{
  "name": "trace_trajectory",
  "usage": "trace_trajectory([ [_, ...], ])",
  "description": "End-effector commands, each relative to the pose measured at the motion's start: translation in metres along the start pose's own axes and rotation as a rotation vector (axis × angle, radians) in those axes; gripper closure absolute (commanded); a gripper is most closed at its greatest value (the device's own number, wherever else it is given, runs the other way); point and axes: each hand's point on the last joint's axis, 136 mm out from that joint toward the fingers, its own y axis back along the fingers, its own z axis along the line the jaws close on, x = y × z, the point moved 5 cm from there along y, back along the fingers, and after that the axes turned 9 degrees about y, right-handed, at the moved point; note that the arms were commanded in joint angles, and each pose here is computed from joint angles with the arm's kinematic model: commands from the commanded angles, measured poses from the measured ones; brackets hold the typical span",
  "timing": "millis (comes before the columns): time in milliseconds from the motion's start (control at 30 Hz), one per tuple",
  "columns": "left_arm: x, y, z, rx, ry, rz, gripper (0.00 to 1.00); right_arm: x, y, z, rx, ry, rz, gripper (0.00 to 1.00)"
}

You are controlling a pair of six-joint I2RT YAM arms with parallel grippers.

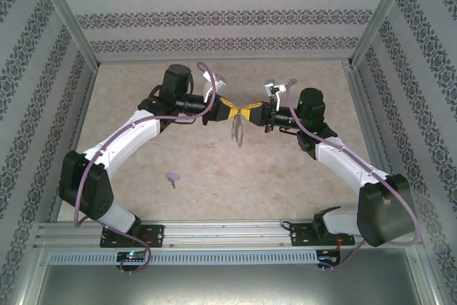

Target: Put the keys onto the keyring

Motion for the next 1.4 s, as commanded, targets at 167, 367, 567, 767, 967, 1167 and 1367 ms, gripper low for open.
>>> trace_trajectory([
  [167,-0.033,0.023,-0.006,-0.228,-0.041,-0.225,0.49,-0.022,0.007,0.007,0.092,0.12,-0.147,1.0],
  [367,-0.036,0.037,-0.007,-0.295,0.01,-0.352,0.3,-0.032,0.014,0.009,0.135,0.138,-0.268,1.0],
  [567,-0.034,0.034,-0.008,-0.238,0.036,-0.384,0.27,-0.032,0.015,0.005,0.131,0.103,-0.353,1.0],
  [767,-0.028,0.026,-0.006,-0.204,0.025,-0.326,0.27,-0.026,0.008,0.004,0.109,0.081,-0.31,1.0],
  [967,-0.021,0.018,-0.006,-0.161,0.0,-0.244,0.27,-0.017,0.006,0.006,0.093,0.07,-0.248,1.0],
  [1167,-0.019,0.014,-0.018,-0.049,-0.039,-0.189,0.32,-0.008,0.005,0.013,0.054,0.066,-0.186,1.0],
  [1367,-0.014,0.01,-0.02,0.0,-0.024,-0.134,0.46,-0.003,0.003,0.014,0.023,0.058,-0.152,1.0],
])
